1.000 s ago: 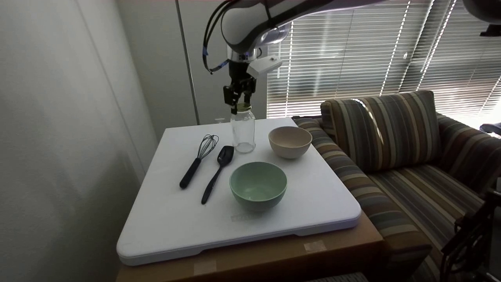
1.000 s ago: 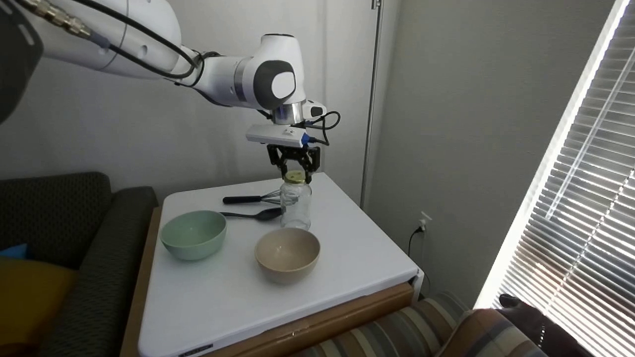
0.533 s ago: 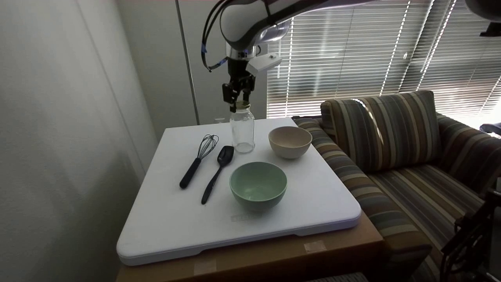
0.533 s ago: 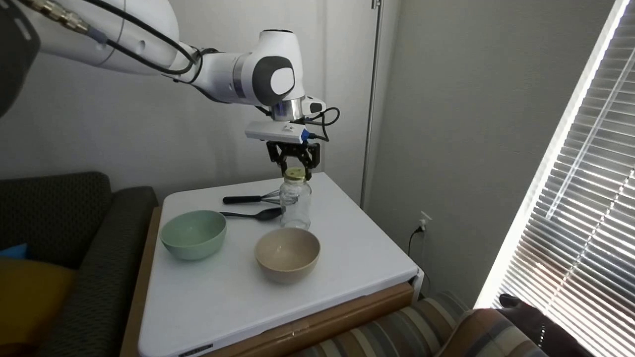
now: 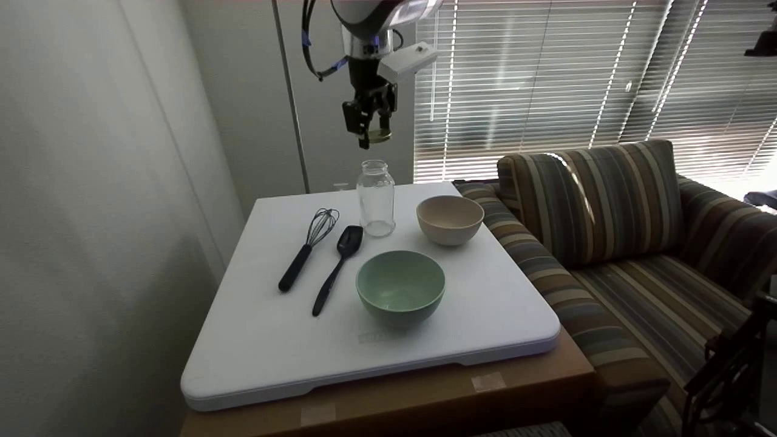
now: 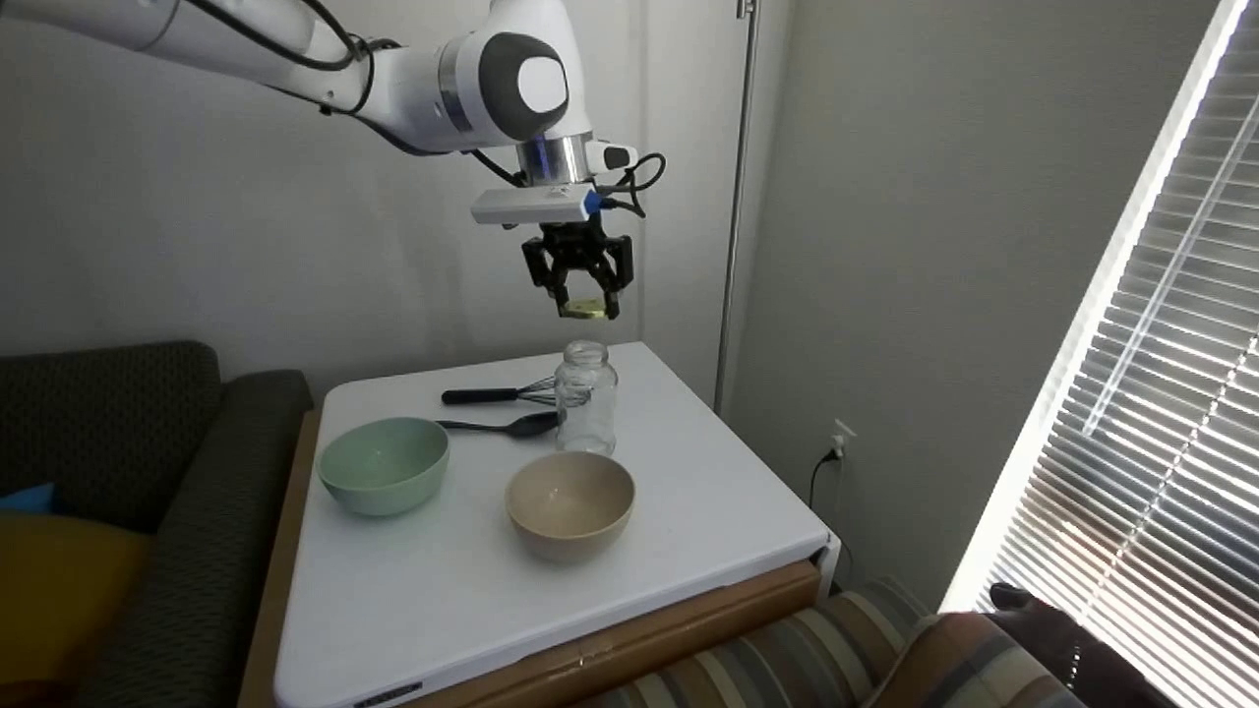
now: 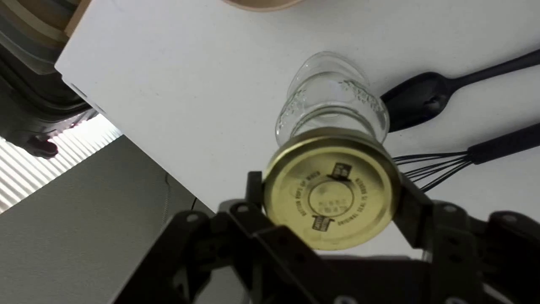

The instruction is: Take the lid off the bottle and put it on the tray

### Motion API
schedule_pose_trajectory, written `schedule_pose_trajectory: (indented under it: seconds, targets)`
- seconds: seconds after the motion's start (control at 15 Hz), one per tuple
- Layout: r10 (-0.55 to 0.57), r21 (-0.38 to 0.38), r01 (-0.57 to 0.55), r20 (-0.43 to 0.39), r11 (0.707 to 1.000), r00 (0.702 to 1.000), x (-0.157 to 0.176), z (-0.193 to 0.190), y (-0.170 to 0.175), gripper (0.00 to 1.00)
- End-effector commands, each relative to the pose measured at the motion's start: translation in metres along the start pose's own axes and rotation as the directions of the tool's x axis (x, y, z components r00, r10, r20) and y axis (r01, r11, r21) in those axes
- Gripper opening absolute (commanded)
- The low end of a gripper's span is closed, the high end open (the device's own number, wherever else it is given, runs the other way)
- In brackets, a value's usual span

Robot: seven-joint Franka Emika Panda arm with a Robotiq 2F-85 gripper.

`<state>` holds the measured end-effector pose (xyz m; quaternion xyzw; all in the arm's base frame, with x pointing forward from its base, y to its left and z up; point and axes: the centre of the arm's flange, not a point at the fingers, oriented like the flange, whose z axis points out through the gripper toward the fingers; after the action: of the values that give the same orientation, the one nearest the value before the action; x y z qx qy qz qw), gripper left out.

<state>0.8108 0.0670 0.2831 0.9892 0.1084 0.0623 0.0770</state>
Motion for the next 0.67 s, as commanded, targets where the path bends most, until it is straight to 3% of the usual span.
schedule_pose_trajectory:
  seconds: [0.0,0.33,0.6]
  targets:
    - [0.049,0.076,-0.059,0.131,0.995,0.990,-0.055,-0.022,-0.013,0.48]
    - [0.012,0.269,-0.093,0.290,0.959,0.957,-0.103,-0.016,-0.044,0.48]
    - [-0.017,0.395,-0.161,0.411,0.904,0.912,-0.137,0.002,-0.057,0.48]
